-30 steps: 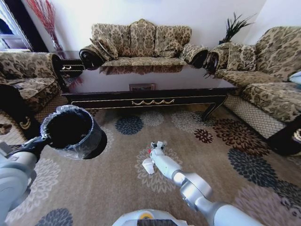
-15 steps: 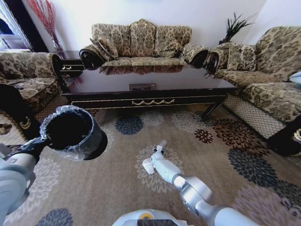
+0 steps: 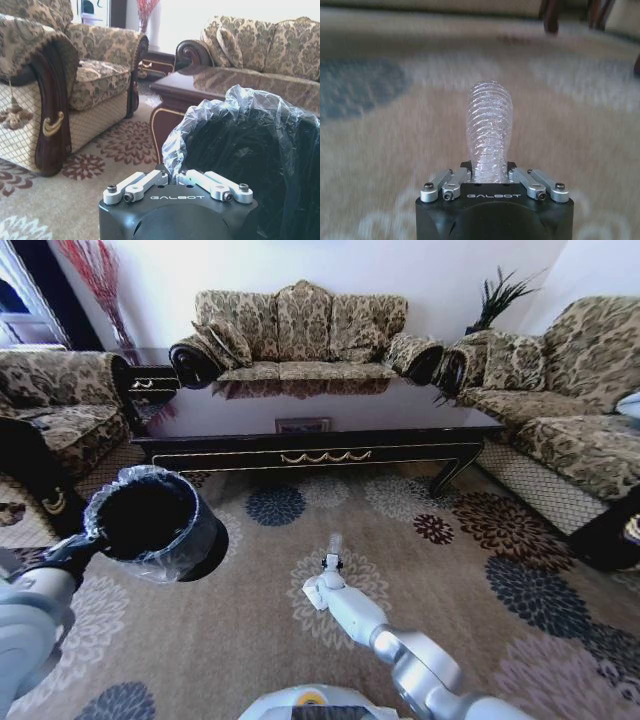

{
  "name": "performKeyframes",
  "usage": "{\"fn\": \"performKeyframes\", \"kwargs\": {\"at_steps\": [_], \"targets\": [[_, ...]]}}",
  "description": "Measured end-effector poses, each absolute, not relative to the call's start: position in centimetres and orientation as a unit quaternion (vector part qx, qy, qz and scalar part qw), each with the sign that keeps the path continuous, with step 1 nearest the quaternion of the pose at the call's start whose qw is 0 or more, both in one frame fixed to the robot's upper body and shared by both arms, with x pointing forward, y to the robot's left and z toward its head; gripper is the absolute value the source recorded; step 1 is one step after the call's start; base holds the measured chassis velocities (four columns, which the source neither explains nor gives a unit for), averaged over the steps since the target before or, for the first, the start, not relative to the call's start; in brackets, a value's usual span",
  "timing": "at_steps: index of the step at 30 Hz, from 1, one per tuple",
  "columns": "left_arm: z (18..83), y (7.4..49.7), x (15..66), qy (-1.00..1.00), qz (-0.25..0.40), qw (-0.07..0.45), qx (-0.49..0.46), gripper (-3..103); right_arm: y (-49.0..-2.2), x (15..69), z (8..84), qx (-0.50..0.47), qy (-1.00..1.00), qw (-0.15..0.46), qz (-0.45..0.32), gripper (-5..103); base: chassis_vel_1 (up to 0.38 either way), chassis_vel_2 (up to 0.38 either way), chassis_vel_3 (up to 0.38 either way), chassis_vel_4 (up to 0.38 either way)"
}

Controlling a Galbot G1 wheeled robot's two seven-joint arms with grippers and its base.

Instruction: Move to the front of the table and pick up the trash from the floor, then place it into the trash bin.

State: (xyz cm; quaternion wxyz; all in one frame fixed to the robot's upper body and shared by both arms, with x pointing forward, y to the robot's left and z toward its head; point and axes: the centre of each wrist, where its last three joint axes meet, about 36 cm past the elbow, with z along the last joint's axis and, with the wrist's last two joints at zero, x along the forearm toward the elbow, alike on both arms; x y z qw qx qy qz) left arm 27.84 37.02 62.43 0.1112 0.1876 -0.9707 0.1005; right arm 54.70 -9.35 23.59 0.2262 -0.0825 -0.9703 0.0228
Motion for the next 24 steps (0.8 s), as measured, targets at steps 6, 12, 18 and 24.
{"fn": "performKeyframes", "kwargs": {"at_steps": [6,12,18,24], "targets": [[60.5,36.4,29.1,-0.969,0.104,0.139,0.178,4,-11.6,52.8,25.9,-0.075,-0.984,0.154,0.051,27,0.0,0.0,0.0,0.0],[56.3,34.8,30.9,-0.962,0.093,0.197,0.165,4,-13.1,50.4,30.3,-0.058,-0.994,0.086,0.018,27,0.0,0.0,0.0,0.0],[54.2,34.4,32.4,-0.955,0.097,0.234,0.152,4,-14.7,48.7,35.4,-0.022,-1.0,0.017,-0.004,27,0.0,0.0,0.0,0.0],[52.6,34.1,33.1,-0.95,0.093,0.262,0.141,4,-15.1,47.6,38.6,0.025,-0.998,-0.048,-0.019,27,0.0,0.0,0.0,0.0]]}}
